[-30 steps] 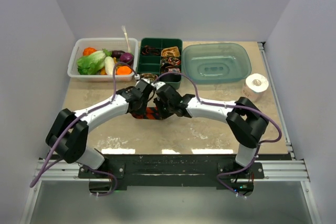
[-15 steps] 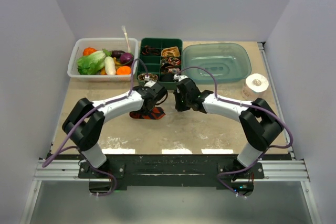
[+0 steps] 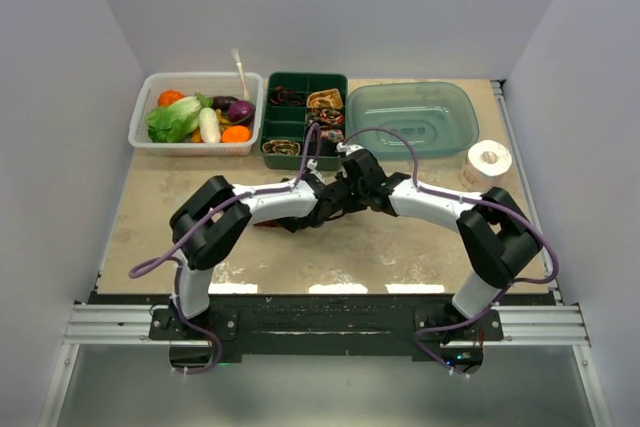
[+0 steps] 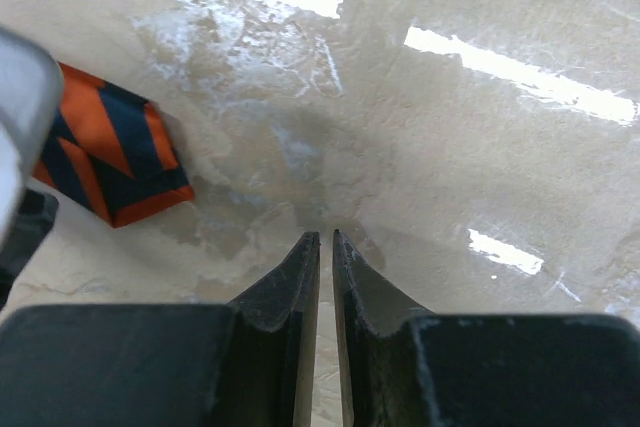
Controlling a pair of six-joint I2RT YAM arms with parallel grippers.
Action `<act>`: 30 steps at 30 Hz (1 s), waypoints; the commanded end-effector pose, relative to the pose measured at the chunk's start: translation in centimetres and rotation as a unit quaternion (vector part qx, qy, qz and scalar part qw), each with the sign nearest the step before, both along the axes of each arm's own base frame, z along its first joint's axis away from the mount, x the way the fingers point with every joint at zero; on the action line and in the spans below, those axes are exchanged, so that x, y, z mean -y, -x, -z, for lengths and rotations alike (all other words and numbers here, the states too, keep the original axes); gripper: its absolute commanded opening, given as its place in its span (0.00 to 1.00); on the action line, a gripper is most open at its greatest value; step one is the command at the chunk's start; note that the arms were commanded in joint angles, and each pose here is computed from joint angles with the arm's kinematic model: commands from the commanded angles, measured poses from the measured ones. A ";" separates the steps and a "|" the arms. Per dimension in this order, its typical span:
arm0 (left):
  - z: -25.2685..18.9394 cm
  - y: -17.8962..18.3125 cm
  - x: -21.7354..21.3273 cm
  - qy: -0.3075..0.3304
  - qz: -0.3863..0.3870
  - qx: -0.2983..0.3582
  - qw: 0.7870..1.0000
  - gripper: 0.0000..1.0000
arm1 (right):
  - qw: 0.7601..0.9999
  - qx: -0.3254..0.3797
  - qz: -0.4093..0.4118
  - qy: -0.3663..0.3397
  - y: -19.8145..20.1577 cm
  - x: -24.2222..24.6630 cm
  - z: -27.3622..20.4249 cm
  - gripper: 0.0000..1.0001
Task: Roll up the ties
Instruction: Roll the tie at the center of the board.
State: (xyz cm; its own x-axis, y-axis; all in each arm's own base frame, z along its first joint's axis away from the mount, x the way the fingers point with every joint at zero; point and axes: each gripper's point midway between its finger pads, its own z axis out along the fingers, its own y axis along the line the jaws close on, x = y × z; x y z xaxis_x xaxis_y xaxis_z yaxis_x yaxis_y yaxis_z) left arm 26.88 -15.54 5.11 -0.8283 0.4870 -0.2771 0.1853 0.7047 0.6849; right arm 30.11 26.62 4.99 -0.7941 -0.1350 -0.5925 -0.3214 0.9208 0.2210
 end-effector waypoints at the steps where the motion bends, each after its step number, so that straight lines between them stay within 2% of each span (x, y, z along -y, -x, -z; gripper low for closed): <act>1: 0.0 -0.2 1.6 0.022 -0.004 0.020 1.000 0.57 | 1.000 0.008 -0.007 -0.022 -0.3 -0.9 -0.5 0.15; 2: 0.5 0.1 2.0 0.035 0.004 0.002 0.999 0.59 | 1.000 0.009 -0.007 -0.022 -0.3 -0.9 -0.6 0.15; 8: 0.1 -0.2 6.2 0.169 0.041 -0.001 0.985 0.65 | 1.000 0.011 -0.007 -0.022 -0.3 -0.7 -0.6 0.15; 11: -1.2 -0.8 7.7 0.217 0.050 0.018 0.975 0.68 | 0.999 0.011 -0.016 -0.032 -0.1 -1.1 -1.0 0.15; 15: -3.8 -1.8 7.7 0.260 0.042 0.050 0.963 0.73 | 0.998 0.020 -0.034 -0.052 -0.1 -2.0 -2.0 0.15; 20: -6.0 -2.6 6.4 0.314 0.036 0.070 0.946 0.77 | 0.991 0.031 -0.086 -0.098 0.4 -5.7 -4.3 0.15; 24: -7.7 -3.6 3.6 0.383 0.013 0.089 0.919 0.79 | 0.984 0.038 -0.136 -0.113 1.9 -9.9 -5.7 0.15; 25: -6.8 -3.2 2.6 0.388 0.007 0.083 0.918 0.80 | 0.982 0.040 -0.144 -0.118 1.9 -11.1 -5.9 0.15; 27: -7.6 -3.8 1.4 0.435 -0.006 0.094 0.896 0.81 | 0.977 0.037 -0.166 -0.126 2.8 -13.0 -6.0 0.15; 28: -6.5 -3.2 0.8 0.444 -0.013 0.083 0.892 0.82 | 0.976 0.037 -0.173 -0.128 2.7 -13.9 -5.9 0.15; 29: -6.7 -3.2 1.3 0.479 -0.006 0.076 0.875 0.82 | 0.975 0.034 -0.178 -0.130 2.8 -14.5 -5.8 0.15; 30: -7.1 -3.6 0.0 0.496 -0.020 0.089 0.863 0.83 | 0.974 0.030 -0.184 -0.132 3.2 -15.1 -5.7 0.15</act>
